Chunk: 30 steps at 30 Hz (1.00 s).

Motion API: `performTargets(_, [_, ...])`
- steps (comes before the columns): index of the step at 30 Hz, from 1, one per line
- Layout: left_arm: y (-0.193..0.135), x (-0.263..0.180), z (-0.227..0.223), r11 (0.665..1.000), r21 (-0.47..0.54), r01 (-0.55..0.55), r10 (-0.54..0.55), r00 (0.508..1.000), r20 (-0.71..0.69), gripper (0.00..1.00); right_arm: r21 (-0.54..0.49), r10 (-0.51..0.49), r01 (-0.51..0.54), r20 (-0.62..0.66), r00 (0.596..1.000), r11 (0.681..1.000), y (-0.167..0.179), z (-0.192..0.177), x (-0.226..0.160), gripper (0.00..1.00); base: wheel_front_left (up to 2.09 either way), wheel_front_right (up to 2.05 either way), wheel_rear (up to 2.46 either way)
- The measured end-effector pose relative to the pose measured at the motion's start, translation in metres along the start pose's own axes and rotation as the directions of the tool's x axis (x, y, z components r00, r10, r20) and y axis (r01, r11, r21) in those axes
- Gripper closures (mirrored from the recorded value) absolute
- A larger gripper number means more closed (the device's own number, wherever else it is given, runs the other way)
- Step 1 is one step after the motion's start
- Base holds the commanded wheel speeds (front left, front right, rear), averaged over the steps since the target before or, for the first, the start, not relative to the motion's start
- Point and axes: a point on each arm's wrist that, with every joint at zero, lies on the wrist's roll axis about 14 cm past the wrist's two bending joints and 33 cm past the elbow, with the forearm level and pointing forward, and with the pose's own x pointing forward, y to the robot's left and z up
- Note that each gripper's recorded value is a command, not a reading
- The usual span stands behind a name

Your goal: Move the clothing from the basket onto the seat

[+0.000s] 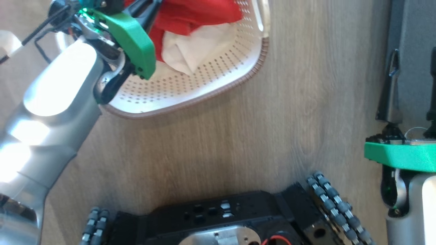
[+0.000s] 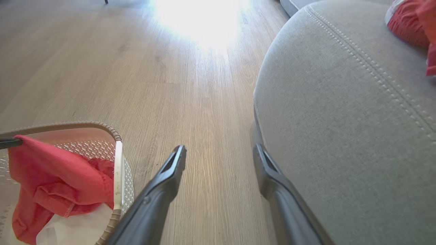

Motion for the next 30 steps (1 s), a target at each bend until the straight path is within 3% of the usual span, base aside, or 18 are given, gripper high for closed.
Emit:
performTargets(6, [-0.011, -0.036, 0.046, 0.999, -0.026, -0.036, 0.039, 0.991, 0.126, 1.0, -0.023, 0.025, -0.023, 0.061, 0.998, 0.999, 0.008, 0.023, 0.006, 0.0, 0.0, 0.0, 0.0])
performTargets(14, [-0.018, -0.114, 0.071, 0.984, -0.1, -0.15, 0.169, 0.961, 0.22, 1.0, -0.027, 0.062, -0.059, 0.141, 0.988, 0.998, 0.025, 0.06, 0.006, 0.0, 0.0, 0.0, 0.0])
performTargets(30, [-0.048, -0.281, 0.098, 0.897, -0.142, -0.418, 0.437, 0.798, 0.414, 1.0, -0.062, 0.207, -0.197, 0.279, 0.938, 0.978, 0.077, 0.136, -0.054, 0.0, 0.0, 0.0, 0.0])
